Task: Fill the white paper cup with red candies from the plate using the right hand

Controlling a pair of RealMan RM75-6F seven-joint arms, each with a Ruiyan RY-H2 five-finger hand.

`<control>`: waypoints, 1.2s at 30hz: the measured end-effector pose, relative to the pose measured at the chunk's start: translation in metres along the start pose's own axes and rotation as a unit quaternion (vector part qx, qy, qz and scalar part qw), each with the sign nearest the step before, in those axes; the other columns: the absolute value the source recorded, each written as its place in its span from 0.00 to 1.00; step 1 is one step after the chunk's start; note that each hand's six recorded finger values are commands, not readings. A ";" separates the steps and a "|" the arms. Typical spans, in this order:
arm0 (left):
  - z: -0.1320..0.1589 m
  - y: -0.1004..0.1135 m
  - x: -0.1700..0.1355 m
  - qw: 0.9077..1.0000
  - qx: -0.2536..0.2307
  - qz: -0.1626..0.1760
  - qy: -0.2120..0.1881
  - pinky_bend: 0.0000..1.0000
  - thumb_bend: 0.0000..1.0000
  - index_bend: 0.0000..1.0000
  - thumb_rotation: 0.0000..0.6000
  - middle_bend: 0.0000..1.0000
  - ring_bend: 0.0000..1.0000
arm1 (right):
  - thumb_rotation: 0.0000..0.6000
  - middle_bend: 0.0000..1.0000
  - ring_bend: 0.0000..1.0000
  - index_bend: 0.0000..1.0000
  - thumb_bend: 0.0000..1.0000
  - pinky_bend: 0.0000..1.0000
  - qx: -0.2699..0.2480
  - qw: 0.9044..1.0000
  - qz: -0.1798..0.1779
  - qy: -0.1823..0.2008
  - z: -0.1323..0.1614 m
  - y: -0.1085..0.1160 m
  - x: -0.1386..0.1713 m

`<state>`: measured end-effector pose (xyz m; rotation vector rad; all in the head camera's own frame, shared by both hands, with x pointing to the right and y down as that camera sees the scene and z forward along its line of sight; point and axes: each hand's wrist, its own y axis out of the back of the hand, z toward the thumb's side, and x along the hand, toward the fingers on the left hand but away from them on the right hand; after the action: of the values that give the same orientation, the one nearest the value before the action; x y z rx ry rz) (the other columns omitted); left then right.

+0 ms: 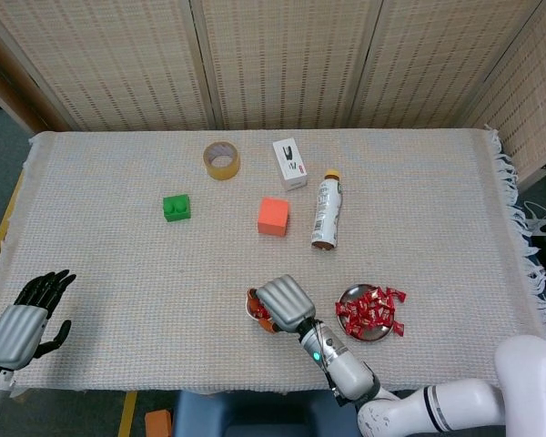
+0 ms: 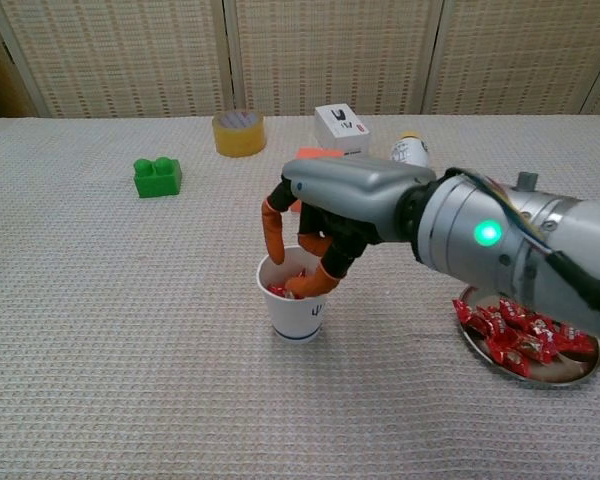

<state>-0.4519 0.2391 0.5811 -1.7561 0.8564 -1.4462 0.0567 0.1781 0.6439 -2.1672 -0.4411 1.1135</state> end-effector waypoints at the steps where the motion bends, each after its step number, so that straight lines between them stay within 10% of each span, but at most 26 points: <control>1: 0.000 0.000 0.000 1.000 -0.001 -0.001 0.000 0.09 0.48 0.00 1.00 0.00 0.01 | 1.00 0.93 0.90 0.45 0.22 1.00 0.002 1.000 0.001 0.001 0.003 -0.002 -0.004; 15: -0.003 0.003 -0.003 1.000 -0.002 0.006 0.003 0.09 0.48 0.00 1.00 0.00 0.01 | 1.00 0.93 0.85 0.15 0.22 1.00 0.025 0.998 -0.048 -0.017 -0.022 0.016 0.014; 25: 0.004 -0.003 -0.001 1.000 0.011 -0.001 -0.002 0.09 0.48 0.00 1.00 0.00 0.01 | 1.00 0.92 0.83 0.24 0.22 1.00 0.090 0.985 -0.004 -0.148 -0.146 0.002 0.079; 36: 0.010 -0.007 -0.002 1.000 0.016 -0.007 -0.013 0.09 0.48 0.00 1.00 0.00 0.01 | 1.00 0.92 0.83 0.36 0.21 1.00 0.069 0.975 0.010 -0.211 -0.209 -0.032 0.168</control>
<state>-0.4421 0.2459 0.5842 -1.7561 0.8050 -1.4358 0.3240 0.2119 0.6554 -1.8156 -0.5079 1.5744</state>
